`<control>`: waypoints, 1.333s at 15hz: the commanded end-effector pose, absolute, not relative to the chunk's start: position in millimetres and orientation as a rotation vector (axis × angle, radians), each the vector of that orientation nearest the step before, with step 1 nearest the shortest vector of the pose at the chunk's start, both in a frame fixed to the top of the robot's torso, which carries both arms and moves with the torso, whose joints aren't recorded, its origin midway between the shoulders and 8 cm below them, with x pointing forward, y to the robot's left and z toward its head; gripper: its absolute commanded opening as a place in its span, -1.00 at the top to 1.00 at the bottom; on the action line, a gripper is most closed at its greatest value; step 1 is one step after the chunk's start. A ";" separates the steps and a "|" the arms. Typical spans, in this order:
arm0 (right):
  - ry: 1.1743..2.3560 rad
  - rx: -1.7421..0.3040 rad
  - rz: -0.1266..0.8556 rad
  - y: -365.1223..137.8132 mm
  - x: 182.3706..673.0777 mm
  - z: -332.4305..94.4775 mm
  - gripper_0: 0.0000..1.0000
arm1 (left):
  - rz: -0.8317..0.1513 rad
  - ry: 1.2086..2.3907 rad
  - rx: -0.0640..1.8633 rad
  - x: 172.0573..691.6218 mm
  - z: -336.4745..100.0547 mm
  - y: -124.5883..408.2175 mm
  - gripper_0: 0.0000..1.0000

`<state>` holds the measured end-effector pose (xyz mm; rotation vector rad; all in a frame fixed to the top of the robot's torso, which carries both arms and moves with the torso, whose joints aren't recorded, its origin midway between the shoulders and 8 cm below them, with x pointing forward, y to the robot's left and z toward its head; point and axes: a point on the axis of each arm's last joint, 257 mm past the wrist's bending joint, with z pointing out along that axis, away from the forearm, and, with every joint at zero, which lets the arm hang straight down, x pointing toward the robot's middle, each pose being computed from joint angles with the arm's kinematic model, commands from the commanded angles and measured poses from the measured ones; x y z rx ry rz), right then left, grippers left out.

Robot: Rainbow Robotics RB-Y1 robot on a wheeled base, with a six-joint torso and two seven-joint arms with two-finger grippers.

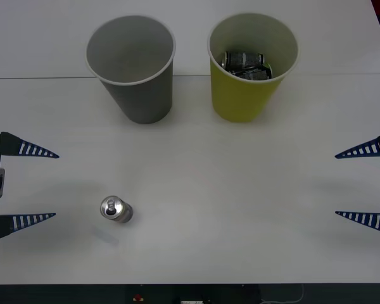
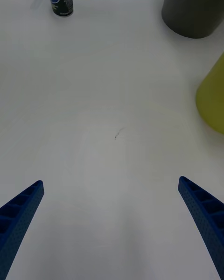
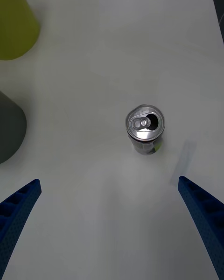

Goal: Put the can into the green bin and the plastic bottle into the gray bin

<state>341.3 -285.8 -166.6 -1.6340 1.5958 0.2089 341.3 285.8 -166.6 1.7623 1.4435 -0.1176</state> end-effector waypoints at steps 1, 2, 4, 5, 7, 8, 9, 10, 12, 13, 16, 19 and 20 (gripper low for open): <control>1.596 -1.634 0.209 -285.8 341.3 -166.6 -1.00 | -0.118 1.444 1.762 341.3 -166.6 285.8 -1.00; 1.596 -1.634 0.209 -285.8 341.3 -166.6 -1.00 | -0.108 1.446 1.722 347.8 -162.8 287.7 -1.00; 1.596 -1.634 0.209 -285.8 341.3 -166.6 -1.00 | -0.112 1.452 1.687 351.1 -160.9 290.6 -1.00; 1.596 -1.634 0.209 -285.8 341.3 -166.6 -1.00 | -0.107 1.456 1.685 352.4 -161.3 292.9 -1.00; 1.596 -1.634 0.209 -285.8 341.3 -166.6 -1.00 | -0.102 1.477 1.674 354.8 -165.4 301.0 -1.00; 1.596 -1.634 0.209 -285.8 341.3 -166.6 -1.00 | -0.098 1.484 1.668 356.7 -166.5 305.8 -1.00; 1.596 -1.634 0.209 -285.8 341.3 -166.6 -1.00 | -0.087 1.479 1.676 357.4 -167.4 308.8 -1.00; 1.596 -1.634 0.209 -285.8 341.3 -166.6 -1.00 | -0.074 1.466 1.689 358.2 -168.1 311.6 -1.00; 1.596 -1.634 0.209 -285.8 341.3 -166.6 -1.00 | -0.090 1.469 1.694 357.0 -172.6 317.4 -1.00; 1.596 -1.634 0.209 -285.8 341.3 -166.6 -1.00 | -0.121 1.475 1.701 354.6 -177.6 317.7 -1.00; 1.596 -1.634 0.209 -285.8 341.3 -166.6 -1.00 | -0.199 1.450 1.723 351.3 -191.1 321.4 -1.00; 1.596 -1.634 0.209 -285.8 341.3 -166.6 -1.00 | -0.229 1.411 1.724 359.5 -203.5 324.2 -1.00; 1.596 -1.634 0.209 -285.8 341.3 -166.6 -1.00 | -0.244 1.396 1.724 361.9 -209.6 325.4 -1.00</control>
